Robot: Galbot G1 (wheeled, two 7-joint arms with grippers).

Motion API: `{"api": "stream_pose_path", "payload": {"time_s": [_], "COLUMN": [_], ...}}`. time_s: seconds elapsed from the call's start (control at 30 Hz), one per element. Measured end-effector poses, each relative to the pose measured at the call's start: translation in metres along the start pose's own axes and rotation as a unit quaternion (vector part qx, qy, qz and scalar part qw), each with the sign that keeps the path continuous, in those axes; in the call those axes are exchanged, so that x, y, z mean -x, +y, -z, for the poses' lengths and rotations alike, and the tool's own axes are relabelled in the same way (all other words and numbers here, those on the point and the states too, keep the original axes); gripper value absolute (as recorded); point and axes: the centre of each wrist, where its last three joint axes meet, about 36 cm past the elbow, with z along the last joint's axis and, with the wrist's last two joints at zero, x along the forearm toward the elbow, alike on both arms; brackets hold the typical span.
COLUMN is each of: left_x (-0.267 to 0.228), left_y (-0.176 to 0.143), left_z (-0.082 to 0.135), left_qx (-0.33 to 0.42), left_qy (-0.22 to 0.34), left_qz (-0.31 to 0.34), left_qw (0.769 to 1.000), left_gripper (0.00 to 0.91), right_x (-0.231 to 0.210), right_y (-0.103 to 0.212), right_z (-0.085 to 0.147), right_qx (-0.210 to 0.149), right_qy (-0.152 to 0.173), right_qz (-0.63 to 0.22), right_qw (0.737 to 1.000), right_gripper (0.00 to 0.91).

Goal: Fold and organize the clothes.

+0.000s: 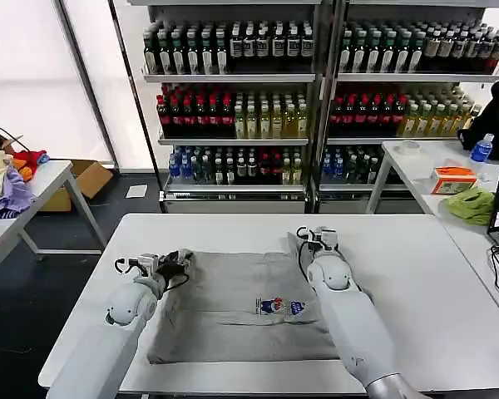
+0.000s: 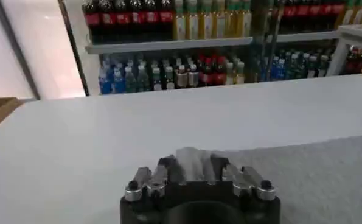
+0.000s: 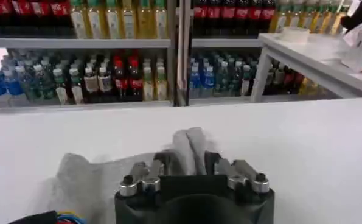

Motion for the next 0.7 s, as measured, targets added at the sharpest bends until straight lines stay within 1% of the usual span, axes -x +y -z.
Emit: {"api": "stream_pose_path", "payload": {"time_s": [0.17, 0.4, 0.5, 0.7], "left_x": [0.000, -0.001, -0.002, -0.010], "left_y": [0.004, 0.002, 0.001, -0.001], "left_z": [0.000, -0.001, 0.000, -0.001], "left_qx": [0.000, -0.006, -0.007, 0.004], "left_qy": [0.000, -0.010, -0.018, -0.039], "left_qz": [0.001, -0.001, -0.003, 0.001], "left_qw": [1.000, 1.000, 1.000, 0.999], "left_gripper": [0.000, 0.000, 0.000, 0.000], "right_x": [-0.002, -0.006, -0.010, -0.023], "right_y": [0.002, 0.000, -0.004, -0.015], "right_z": [-0.006, -0.004, -0.003, 0.002], "right_qx": [0.003, 0.011, 0.012, 0.007], "right_qy": [0.003, -0.004, -0.013, -0.045], "right_qz": [0.001, 0.003, 0.004, 0.005], "right_qw": [1.000, 1.000, 1.000, 0.999], "right_gripper": [0.000, 0.000, 0.000, 0.000]}}
